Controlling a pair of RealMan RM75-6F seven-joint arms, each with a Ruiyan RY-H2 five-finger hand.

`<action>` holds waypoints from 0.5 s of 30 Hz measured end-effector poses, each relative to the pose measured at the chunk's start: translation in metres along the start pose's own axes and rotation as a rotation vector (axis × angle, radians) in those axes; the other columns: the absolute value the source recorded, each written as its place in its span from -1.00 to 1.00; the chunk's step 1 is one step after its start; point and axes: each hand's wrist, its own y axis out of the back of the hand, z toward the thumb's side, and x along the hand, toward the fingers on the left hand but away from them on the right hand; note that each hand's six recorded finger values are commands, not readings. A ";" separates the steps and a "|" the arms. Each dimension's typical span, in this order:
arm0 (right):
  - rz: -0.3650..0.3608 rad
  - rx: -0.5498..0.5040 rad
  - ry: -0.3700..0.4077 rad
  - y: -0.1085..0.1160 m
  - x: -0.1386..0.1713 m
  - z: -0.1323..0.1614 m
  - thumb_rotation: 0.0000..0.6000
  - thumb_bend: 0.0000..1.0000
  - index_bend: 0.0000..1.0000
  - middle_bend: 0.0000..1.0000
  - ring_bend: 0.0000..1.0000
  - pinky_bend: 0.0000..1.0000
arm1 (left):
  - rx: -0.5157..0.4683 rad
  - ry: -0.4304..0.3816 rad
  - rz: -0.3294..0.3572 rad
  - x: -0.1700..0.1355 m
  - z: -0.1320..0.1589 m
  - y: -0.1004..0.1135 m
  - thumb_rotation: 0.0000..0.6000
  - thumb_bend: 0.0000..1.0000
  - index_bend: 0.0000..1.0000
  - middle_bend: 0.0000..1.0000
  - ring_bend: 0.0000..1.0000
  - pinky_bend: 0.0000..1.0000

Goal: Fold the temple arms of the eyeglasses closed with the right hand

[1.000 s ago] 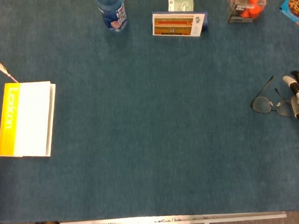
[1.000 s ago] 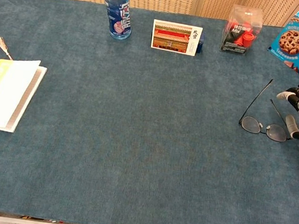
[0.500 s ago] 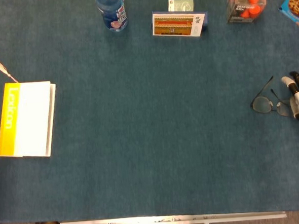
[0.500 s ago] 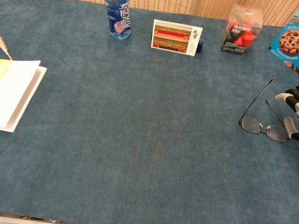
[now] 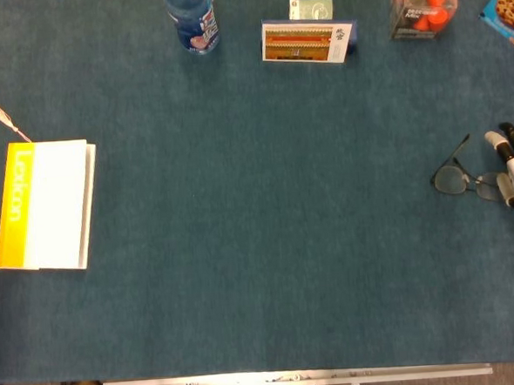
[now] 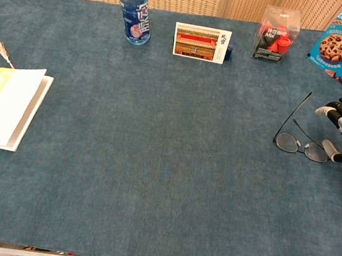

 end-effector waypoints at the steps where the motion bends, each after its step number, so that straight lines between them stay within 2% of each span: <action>1: 0.000 0.001 0.000 0.000 0.000 0.000 1.00 -0.42 -0.46 -0.53 -0.75 -0.39 | 0.000 0.000 0.000 0.000 0.000 0.000 1.00 -1.00 0.12 0.02 -0.17 0.07; 9: -0.001 0.015 -0.003 0.000 0.000 -0.002 1.00 -0.50 -0.46 -0.53 -0.75 -0.39 | 0.001 0.001 -0.004 0.000 0.000 0.000 1.00 -1.00 0.12 0.02 -0.17 0.07; 15: -0.015 -0.002 -0.004 0.003 0.000 -0.001 1.00 -0.41 -0.46 -0.53 -0.76 -0.39 | 0.003 0.002 -0.008 0.000 0.000 -0.001 1.00 -1.00 0.12 0.02 -0.17 0.07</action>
